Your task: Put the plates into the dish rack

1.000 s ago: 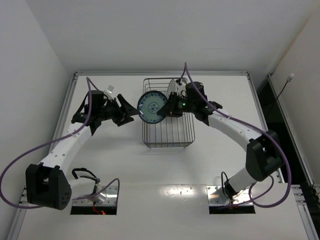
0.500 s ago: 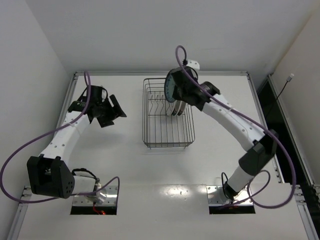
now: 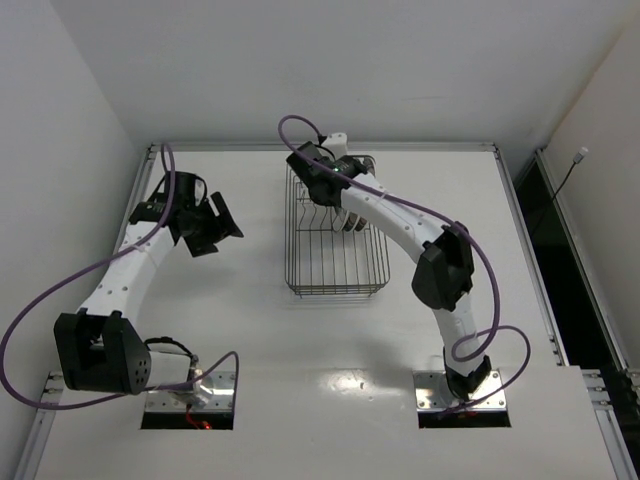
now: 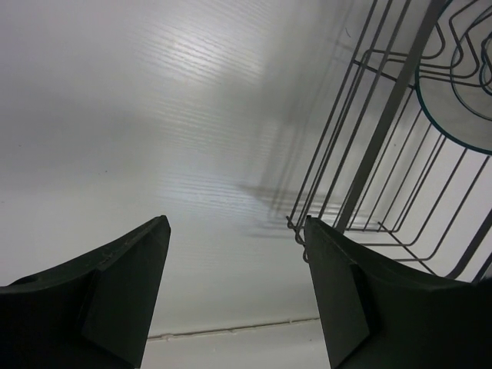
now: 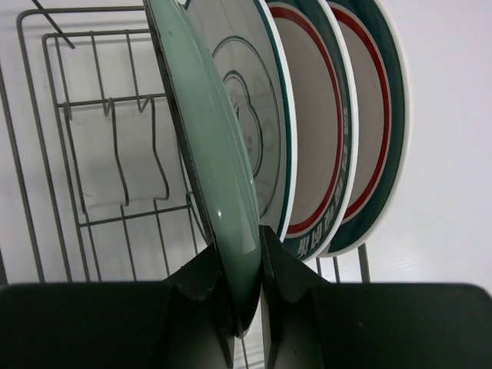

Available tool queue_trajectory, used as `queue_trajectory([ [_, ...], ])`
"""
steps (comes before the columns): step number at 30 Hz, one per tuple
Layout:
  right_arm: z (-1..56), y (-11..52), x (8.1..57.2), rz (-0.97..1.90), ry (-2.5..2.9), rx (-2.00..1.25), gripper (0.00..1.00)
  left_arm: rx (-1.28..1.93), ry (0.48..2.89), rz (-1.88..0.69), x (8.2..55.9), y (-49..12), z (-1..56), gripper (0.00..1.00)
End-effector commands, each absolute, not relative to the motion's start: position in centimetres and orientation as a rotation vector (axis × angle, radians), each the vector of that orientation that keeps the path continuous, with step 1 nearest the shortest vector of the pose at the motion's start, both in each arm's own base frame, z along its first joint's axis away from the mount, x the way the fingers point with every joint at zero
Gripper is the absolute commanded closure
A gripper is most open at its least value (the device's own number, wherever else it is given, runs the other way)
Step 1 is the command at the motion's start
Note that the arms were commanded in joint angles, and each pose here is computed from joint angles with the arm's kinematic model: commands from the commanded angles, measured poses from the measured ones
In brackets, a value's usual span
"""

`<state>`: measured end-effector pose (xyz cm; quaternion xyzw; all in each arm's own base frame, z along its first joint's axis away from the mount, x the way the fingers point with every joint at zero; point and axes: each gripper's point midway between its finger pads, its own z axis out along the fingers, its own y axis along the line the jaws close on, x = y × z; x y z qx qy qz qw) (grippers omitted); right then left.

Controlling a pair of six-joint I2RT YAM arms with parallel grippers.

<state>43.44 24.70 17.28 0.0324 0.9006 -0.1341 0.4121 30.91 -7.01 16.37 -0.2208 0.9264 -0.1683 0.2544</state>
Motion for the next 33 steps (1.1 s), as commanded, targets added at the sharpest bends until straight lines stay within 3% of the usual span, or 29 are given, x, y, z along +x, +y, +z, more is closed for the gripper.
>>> queue_trajectory([
  [1, 19.8, 23.7, 44.4, -0.360, 2.190, 0.125, 1.00, -0.589, 2.530, -0.439, 30.6, -6.2, 16.0, 0.32],
  [11, 14.3, 25.2, 45.6, -0.201, 2.321, 0.132, 0.98, -0.609, 2.540, -0.452, 30.6, -5.4, 15.3, 0.32],
  [17, 11.9, 26.2, 46.6, -0.192, 2.378, 0.127, 0.87, -0.623, 2.543, -0.455, 30.5, -4.6, 15.3, 0.32],
  [25, 12.8, 27.0, 46.6, -0.106, 2.393, 0.127, 0.75, -0.636, 2.547, -0.478, 30.8, -4.3, 15.1, 0.32],
  [28, 15.6, 27.0, 46.5, -0.035, 2.374, 0.127, 0.67, -0.636, 2.547, -0.478, 31.0, -4.3, 15.2, 0.32],
  [29, 16.5, 26.9, 46.2, -0.023, 2.375, 0.112, 0.58, -0.632, 2.539, -0.479, 31.2, -4.3, 15.5, 0.32],
  [31, 19.2, 26.2, 45.3, -0.011, 2.357, 0.106, 0.54, -0.645, 2.534, -0.475, 31.2, -3.9, 15.5, 0.32],
  [33, 21.9, 25.7, 44.6, 0.011, 2.329, 0.103, 0.42, -0.632, 2.533, -0.473, 31.5, -3.9, 15.6, 0.32],
])
